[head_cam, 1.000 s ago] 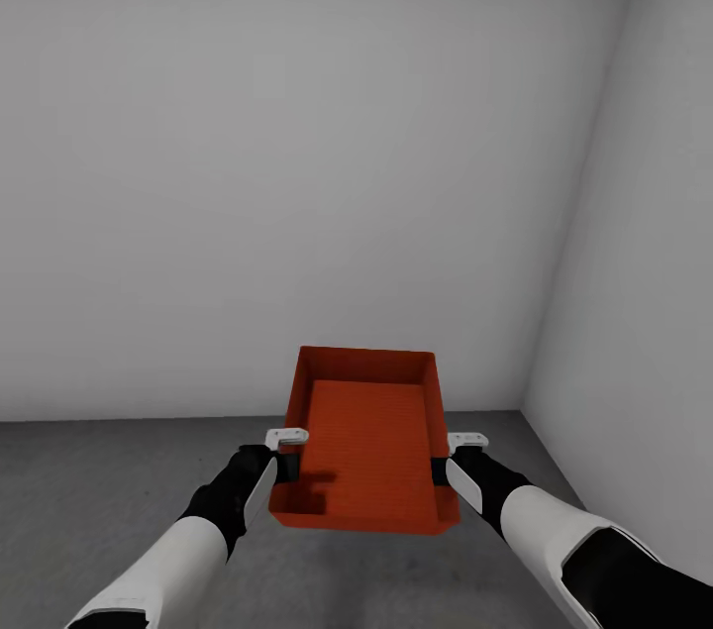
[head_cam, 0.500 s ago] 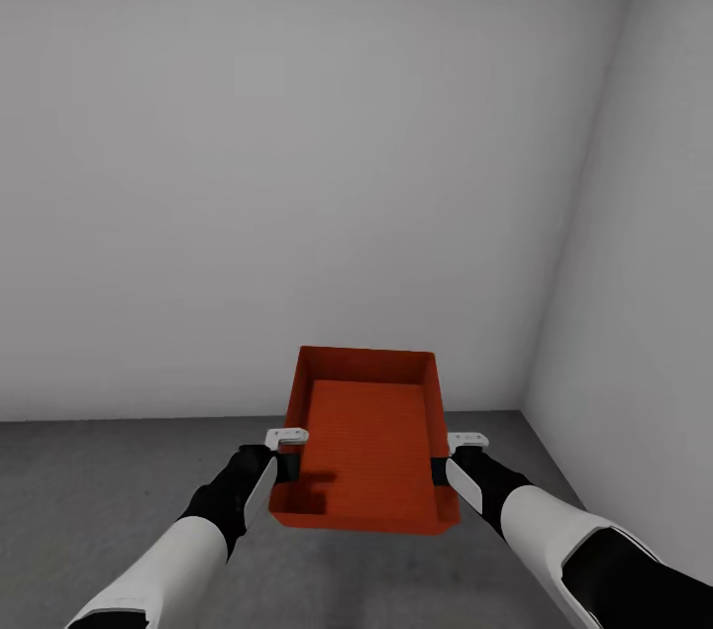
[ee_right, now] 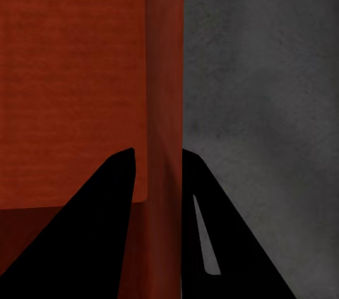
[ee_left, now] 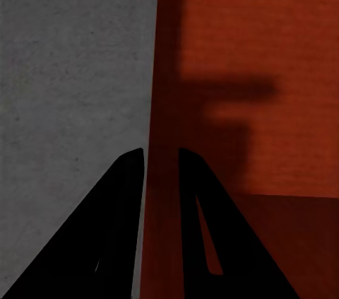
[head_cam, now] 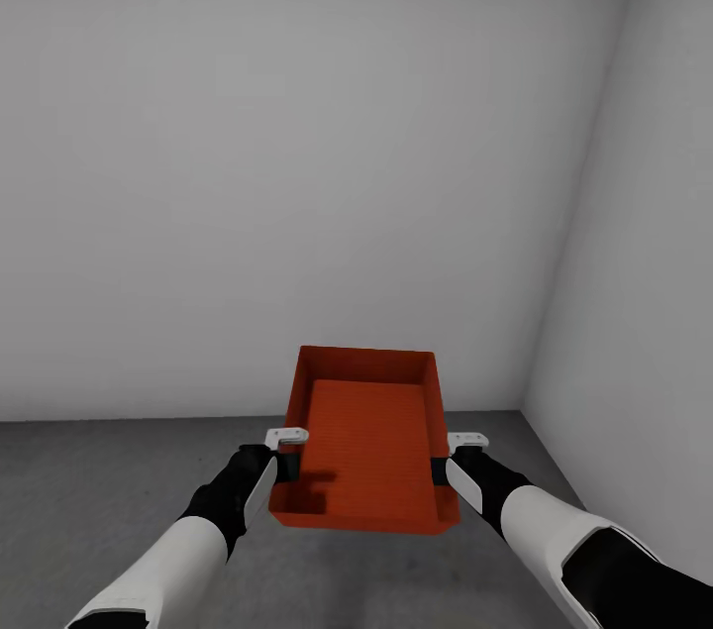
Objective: Move the two storage containers from the living room to the garage. In the garage, place one container on the floor and stack the other container on top of it (either order is fine).
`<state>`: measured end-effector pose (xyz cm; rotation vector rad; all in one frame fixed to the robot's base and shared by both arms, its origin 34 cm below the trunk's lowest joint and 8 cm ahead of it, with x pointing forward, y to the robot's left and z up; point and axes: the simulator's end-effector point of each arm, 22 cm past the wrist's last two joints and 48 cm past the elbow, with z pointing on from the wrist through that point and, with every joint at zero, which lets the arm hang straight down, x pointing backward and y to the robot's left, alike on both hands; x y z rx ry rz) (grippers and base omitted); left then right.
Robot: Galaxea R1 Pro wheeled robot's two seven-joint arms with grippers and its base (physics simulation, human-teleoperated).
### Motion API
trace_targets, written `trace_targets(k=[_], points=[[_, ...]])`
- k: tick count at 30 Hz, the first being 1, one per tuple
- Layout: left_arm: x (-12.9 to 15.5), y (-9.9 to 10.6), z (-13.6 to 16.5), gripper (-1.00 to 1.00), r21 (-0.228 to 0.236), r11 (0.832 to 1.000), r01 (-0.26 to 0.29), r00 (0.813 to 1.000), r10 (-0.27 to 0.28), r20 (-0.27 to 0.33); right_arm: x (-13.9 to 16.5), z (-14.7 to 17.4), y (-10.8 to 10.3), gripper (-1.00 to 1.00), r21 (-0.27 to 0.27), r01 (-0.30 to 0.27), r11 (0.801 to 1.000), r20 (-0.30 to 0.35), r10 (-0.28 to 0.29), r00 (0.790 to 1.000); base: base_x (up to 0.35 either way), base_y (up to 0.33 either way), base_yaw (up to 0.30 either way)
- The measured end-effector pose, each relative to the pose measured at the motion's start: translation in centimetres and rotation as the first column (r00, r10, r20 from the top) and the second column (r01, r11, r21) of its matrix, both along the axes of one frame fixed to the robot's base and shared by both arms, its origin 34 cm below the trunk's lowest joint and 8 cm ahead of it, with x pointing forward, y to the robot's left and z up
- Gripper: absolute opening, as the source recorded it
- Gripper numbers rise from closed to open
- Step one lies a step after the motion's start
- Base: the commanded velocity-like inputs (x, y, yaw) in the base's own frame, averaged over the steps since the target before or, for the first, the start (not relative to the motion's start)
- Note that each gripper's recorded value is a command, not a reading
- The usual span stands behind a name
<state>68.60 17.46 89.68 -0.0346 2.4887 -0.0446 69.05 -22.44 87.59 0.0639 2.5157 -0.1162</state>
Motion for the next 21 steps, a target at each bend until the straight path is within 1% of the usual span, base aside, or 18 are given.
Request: trace_targets(k=[21], points=[[0.52,0.0,-0.76,-1.0,0.001,1.0,0.0,1.0,0.0,0.0,0.5,-0.8,0.0,-1.0,0.001,0.001,1.0,0.0,-0.001,1.0,0.0,0.0,0.0]])
